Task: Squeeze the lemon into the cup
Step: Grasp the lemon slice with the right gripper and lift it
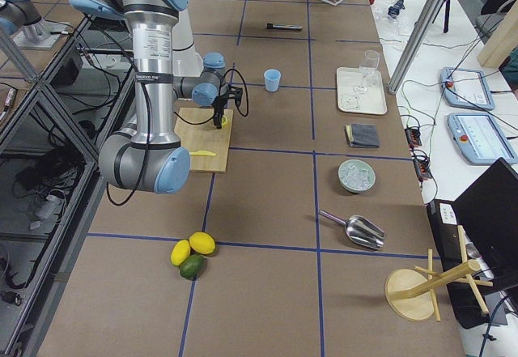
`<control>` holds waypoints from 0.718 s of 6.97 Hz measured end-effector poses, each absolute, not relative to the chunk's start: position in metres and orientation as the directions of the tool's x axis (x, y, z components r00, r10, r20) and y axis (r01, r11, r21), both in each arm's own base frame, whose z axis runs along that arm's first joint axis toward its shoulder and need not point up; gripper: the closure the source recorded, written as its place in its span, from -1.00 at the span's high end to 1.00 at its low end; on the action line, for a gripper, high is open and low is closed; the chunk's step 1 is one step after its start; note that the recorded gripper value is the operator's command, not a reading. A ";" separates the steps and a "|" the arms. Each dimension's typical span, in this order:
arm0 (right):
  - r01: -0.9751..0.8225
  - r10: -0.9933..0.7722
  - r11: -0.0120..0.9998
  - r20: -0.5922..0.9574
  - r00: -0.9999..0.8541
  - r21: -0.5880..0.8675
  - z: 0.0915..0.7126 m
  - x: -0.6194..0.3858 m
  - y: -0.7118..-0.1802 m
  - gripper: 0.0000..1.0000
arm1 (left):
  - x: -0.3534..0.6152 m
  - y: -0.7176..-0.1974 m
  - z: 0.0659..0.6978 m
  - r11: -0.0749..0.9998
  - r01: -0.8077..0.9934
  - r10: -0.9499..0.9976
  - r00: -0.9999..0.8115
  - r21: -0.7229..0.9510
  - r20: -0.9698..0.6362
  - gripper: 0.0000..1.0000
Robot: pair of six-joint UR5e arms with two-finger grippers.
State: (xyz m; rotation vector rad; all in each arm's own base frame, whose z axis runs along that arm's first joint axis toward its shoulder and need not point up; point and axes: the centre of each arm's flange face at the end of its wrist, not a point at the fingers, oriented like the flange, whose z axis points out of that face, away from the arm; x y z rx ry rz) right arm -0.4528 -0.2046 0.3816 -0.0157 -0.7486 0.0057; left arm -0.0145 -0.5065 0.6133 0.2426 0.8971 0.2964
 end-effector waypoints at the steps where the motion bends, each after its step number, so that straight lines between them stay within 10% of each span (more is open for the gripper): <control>1: -0.001 0.012 1.000 0.682 0.731 -0.016 0.381 -0.452 -0.205 0.17 | -0.014 -0.506 0.613 0.932 -0.151 0.352 0.588 0.329 -0.728 1.00; 5: -0.006 0.013 1.000 0.697 0.717 -0.013 0.371 -0.437 -0.205 0.21 | -0.014 -0.506 0.612 0.932 -0.151 0.353 0.588 0.330 -0.728 1.00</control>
